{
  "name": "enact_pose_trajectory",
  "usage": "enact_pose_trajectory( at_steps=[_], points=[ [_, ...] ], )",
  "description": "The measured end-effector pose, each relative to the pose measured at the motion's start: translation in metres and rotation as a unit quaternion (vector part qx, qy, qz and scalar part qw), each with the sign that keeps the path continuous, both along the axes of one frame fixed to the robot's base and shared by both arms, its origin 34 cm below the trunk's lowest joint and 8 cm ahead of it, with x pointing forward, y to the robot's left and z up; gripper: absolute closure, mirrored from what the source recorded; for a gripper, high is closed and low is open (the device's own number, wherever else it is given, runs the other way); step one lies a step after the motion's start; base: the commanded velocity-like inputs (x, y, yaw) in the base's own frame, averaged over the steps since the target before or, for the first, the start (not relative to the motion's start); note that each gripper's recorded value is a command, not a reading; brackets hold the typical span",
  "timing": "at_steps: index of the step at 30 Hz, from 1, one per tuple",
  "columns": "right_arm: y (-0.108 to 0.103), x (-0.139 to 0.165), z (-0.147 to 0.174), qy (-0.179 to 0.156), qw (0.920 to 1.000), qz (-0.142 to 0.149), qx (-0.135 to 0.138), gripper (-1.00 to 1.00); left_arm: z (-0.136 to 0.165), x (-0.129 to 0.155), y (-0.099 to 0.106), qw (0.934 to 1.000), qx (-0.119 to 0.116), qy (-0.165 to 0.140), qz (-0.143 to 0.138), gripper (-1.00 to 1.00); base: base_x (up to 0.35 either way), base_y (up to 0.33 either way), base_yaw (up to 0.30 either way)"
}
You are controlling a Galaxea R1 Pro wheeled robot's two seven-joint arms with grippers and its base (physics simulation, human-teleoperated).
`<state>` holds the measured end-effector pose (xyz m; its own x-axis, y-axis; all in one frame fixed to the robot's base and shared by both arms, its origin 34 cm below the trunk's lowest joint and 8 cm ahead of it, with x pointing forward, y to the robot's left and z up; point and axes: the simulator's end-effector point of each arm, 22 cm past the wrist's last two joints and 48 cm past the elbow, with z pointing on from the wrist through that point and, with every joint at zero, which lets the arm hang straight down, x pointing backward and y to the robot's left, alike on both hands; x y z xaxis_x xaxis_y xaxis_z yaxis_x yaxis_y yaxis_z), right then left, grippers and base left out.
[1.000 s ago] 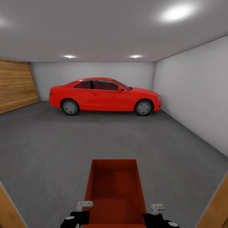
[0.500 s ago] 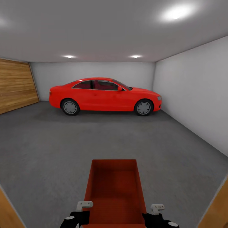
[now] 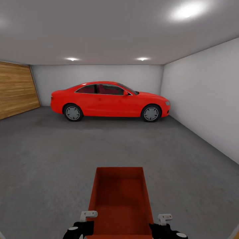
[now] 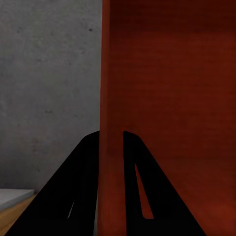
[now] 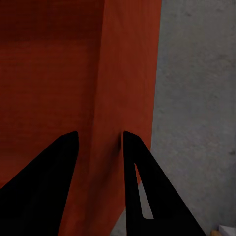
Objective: Move the two storage containers from the living room to the garage. In the garage, place one container on the floor and stack the other container on top of it (either order is fine).
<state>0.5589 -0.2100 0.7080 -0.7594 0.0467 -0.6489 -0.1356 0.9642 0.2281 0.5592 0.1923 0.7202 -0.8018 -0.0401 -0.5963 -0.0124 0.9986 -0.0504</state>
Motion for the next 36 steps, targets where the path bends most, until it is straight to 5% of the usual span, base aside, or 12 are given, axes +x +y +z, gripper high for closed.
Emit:
enact_pose_trajectory(
  at_steps=[15,36],
  points=[
    [0.0002,0.0001,0.0001,0.000,1.0000,0.000,0.000,1.00,0.0001,0.0001,0.0002,1.0000,0.000,0.000,0.000,1.00,0.003,0.000,0.000],
    [-0.0001,0.0001,0.0001,0.000,1.0000,0.000,0.000,1.00,0.0001,0.0001,-0.0001,1.0000,0.000,0.000,0.000,1.00,0.155,0.000,0.000]
  ],
)
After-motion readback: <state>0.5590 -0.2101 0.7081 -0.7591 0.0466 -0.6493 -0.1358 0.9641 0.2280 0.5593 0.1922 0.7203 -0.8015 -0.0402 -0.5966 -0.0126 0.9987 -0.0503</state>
